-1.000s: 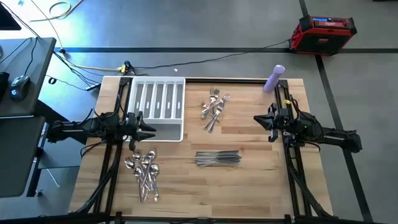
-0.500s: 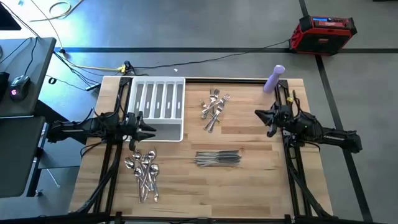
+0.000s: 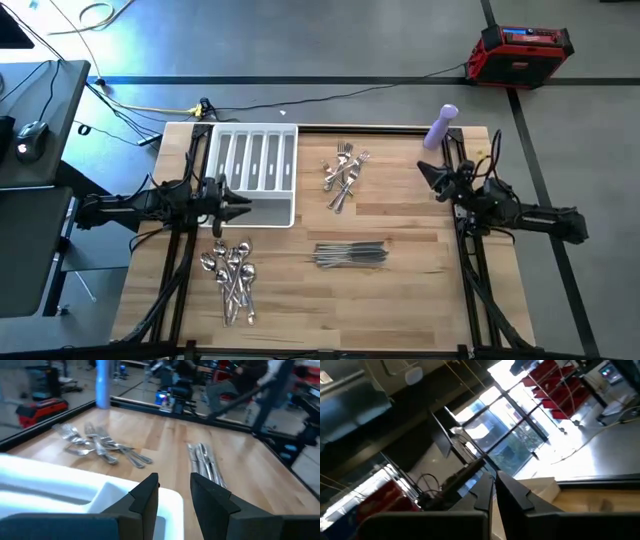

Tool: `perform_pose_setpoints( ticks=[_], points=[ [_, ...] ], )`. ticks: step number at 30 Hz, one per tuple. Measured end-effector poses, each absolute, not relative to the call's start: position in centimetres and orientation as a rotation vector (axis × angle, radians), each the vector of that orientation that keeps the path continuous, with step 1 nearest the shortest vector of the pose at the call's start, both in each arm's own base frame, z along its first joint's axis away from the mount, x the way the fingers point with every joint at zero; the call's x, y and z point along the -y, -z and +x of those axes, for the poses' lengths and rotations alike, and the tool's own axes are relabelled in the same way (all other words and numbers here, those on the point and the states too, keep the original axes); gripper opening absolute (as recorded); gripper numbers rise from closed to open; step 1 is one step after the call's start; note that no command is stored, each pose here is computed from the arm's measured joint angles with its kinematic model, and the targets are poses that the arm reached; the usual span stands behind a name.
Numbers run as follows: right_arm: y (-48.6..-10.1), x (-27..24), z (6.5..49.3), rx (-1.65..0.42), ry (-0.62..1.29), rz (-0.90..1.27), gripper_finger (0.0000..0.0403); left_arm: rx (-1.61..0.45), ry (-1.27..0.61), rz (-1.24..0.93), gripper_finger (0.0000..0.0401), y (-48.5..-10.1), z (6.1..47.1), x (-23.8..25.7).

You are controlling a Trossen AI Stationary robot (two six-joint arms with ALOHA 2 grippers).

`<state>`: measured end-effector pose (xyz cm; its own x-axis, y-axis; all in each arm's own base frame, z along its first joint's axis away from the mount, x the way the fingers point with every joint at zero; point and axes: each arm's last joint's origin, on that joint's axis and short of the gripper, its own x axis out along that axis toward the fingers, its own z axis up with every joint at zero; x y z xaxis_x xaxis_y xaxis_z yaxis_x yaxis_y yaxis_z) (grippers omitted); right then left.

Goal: Sort silverware
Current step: Put the fork in the silverware tray

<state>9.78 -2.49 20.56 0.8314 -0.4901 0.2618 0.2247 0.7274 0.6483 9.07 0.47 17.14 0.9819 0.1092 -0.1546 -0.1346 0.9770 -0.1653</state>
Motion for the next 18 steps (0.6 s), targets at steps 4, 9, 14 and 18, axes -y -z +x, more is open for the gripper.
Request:
perform_pose_setpoints(
  ticks=[4, 9, 14, 18],
  points=[
    [-20.4, 2.6, 11.0, 0.414, 0.392, 0.67, 0.0035, -0.136, -0.162, -0.251, 0.0097, -17.1, 9.1, -0.6],
    [-21.0, 2.9, 13.6, 0.206, 0.422, 0.69, 0.009, -0.123, -0.196, -0.315, 0.0097, -17.2, 9.1, -0.7],
    [-23.3, 3.3, 16.9, -0.088, 0.51, 0.643, 0.0145, -0.071, -0.191, -0.426, 0.0097, -17.6, 9.1, -0.6],
    [-24.0, 3.7, 19.7, -0.3, 0.607, 0.702, 0.017, -0.01, -0.202, -0.418, 0.0097, -18.1, 9.1, -0.7]
  ],
)
